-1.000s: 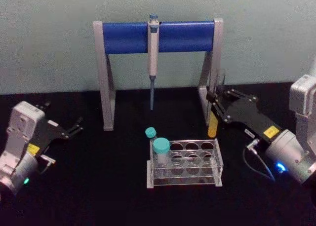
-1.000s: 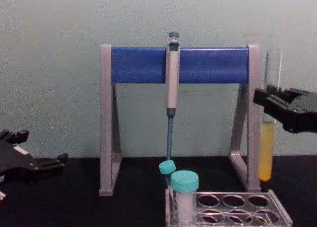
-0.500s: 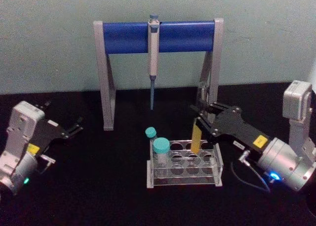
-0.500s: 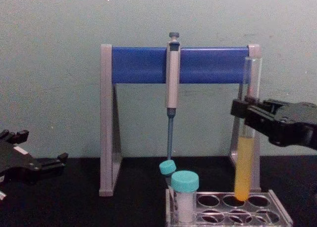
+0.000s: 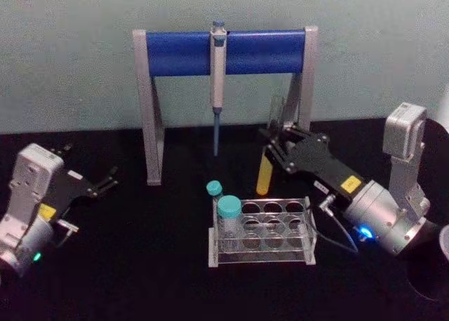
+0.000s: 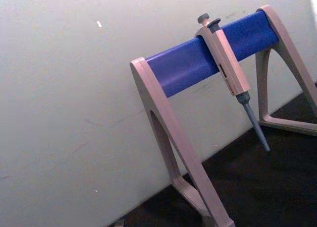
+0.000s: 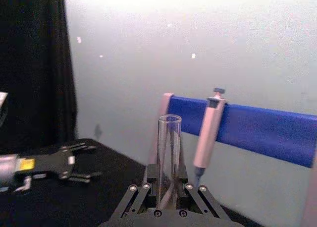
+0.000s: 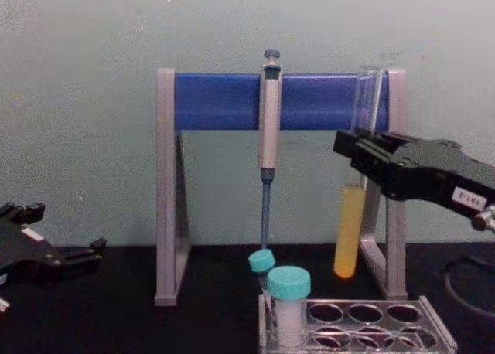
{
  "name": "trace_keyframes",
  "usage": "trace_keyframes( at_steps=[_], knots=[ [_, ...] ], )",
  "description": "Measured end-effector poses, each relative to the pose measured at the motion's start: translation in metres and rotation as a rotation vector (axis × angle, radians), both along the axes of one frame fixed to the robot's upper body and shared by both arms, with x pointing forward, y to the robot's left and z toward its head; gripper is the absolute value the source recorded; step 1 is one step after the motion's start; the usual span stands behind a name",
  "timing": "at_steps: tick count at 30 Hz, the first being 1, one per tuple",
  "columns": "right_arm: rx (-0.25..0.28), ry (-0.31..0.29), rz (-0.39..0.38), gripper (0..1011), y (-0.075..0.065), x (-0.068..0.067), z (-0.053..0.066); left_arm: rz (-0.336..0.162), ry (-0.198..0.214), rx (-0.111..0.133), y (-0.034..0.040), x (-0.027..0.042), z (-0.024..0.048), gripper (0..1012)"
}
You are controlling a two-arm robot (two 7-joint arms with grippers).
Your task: Pick up the test tube from the test tube rack, shake it, then place it back into the test tube rack.
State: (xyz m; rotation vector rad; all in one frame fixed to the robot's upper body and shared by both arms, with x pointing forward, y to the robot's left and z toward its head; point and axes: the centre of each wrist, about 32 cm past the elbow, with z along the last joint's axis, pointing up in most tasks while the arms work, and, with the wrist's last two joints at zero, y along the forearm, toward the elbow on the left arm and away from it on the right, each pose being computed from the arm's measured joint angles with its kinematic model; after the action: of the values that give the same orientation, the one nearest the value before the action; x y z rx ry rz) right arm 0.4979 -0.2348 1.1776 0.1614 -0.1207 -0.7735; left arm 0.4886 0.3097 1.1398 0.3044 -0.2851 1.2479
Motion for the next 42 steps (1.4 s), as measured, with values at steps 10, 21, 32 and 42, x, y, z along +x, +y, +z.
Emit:
trace_keyframes(
  at_steps=[10, 21, 32, 42],
  knots=[
    [0.004, -0.015, -0.084, 229, 0.001, 0.004, -0.001, 0.0, 0.0, 0.0, 0.0, 0.0, 0.0, 1010],
    [-0.003, -0.02, -0.12, 229, -0.003, 0.002, 0.0, 0.0, 0.0, 0.0, 0.0, 0.0, 0.0, 1010],
    [-0.053, -0.014, -0.163, 229, -0.019, -0.009, 0.005, 0.0, 0.0, 0.0, 0.0, 0.0, 0.0, 1010],
    [-0.08, 0.023, -0.094, 229, -0.03, -0.023, 0.006, 0.0, 0.0, 0.0, 0.0, 0.0, 0.0, 1010]
  ],
)
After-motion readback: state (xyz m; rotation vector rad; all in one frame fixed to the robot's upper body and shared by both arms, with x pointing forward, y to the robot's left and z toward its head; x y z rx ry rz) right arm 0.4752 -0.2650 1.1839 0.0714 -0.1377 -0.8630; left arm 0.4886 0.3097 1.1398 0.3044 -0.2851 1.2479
